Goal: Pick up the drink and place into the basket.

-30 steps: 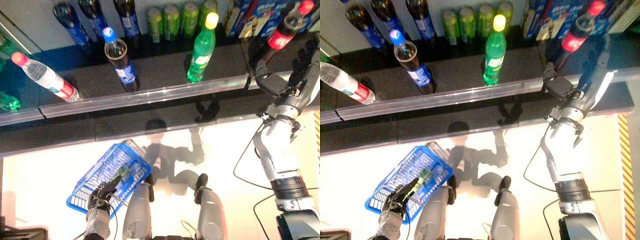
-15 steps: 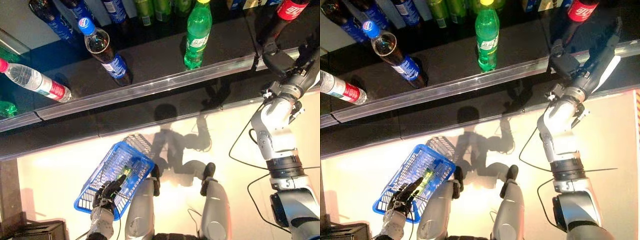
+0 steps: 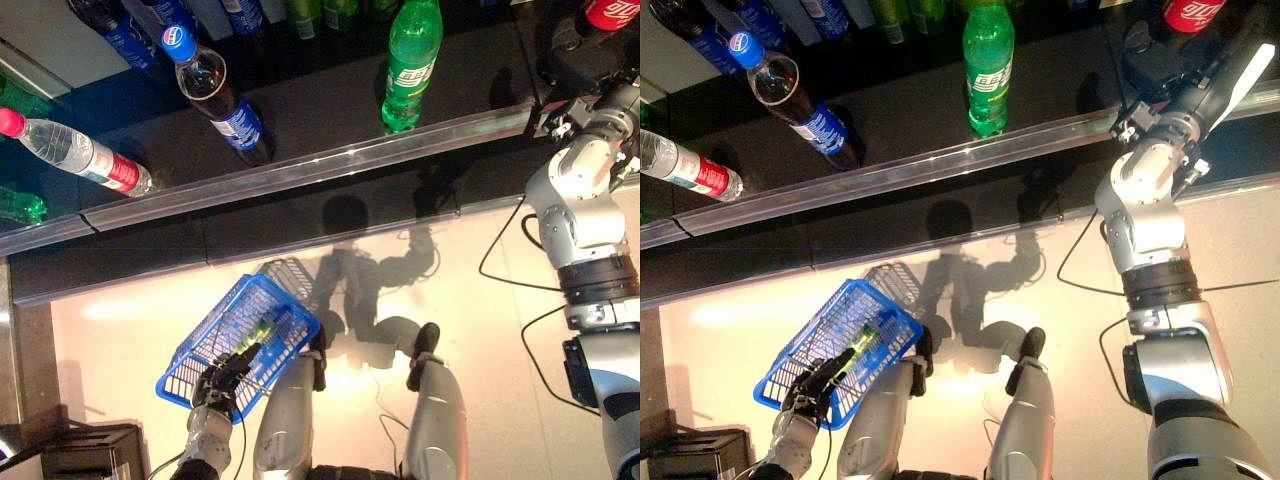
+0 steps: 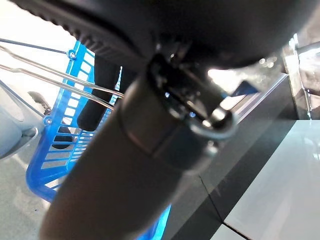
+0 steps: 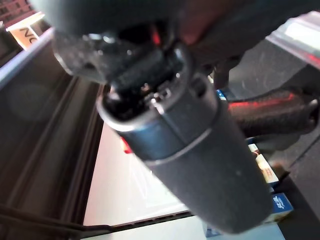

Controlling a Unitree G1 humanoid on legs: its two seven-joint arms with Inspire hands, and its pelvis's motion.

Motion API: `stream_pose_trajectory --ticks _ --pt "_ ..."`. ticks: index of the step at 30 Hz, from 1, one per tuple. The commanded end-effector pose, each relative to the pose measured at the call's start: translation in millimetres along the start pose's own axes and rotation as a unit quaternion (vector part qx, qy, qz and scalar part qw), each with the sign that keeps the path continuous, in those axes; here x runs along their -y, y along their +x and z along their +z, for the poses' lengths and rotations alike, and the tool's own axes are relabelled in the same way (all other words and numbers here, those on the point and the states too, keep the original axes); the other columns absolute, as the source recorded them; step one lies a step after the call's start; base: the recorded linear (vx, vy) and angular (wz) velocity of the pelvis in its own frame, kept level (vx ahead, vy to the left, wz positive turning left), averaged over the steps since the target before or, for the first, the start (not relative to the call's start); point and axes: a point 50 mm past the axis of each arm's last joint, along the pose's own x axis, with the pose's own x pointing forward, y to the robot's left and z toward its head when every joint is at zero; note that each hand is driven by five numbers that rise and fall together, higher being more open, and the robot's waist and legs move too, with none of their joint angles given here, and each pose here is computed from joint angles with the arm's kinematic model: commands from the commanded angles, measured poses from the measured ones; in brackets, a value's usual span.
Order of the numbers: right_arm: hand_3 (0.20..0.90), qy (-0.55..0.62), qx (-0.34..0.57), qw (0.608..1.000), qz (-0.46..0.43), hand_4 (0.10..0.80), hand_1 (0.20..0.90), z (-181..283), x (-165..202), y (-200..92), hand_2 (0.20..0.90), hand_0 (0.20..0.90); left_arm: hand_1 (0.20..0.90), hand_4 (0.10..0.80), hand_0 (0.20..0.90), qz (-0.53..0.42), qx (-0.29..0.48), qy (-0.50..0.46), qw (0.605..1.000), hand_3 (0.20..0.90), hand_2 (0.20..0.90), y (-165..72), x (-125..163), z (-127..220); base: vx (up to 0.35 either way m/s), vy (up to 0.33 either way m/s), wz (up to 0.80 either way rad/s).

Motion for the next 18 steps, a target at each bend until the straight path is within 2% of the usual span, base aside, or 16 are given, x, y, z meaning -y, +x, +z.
stream_pose_trajectory --ticks 1,17,18 --pt "0.9 0.025 0.161 0.987 0.013 0.8 0.9 96 -4 27 0.9 0.9 0.3 0.1 0.3 -0.024 0.026 0.011 0.999 0.2 0.3 -6 -13 16 0.035 -0.026 0.02" --pt "0.9 -0.059 0.135 0.988 -0.048 0.8 0.9 112 13 65 0.9 0.9 0.3 0.1 0.3 -0.029 0.045 0.005 0.999 0.2 0.3 -5 -16 34 0.01 -0.017 0.03" --pt "0.51 -0.066 0.135 0.987 -0.052 0.41 0.566 114 14 67 0.566 0.566 0.3 0.1 0.3 -0.031 0.047 0.004 0.998 0.2 0.3 -5 -16 36 -0.001 0.006 0.1"
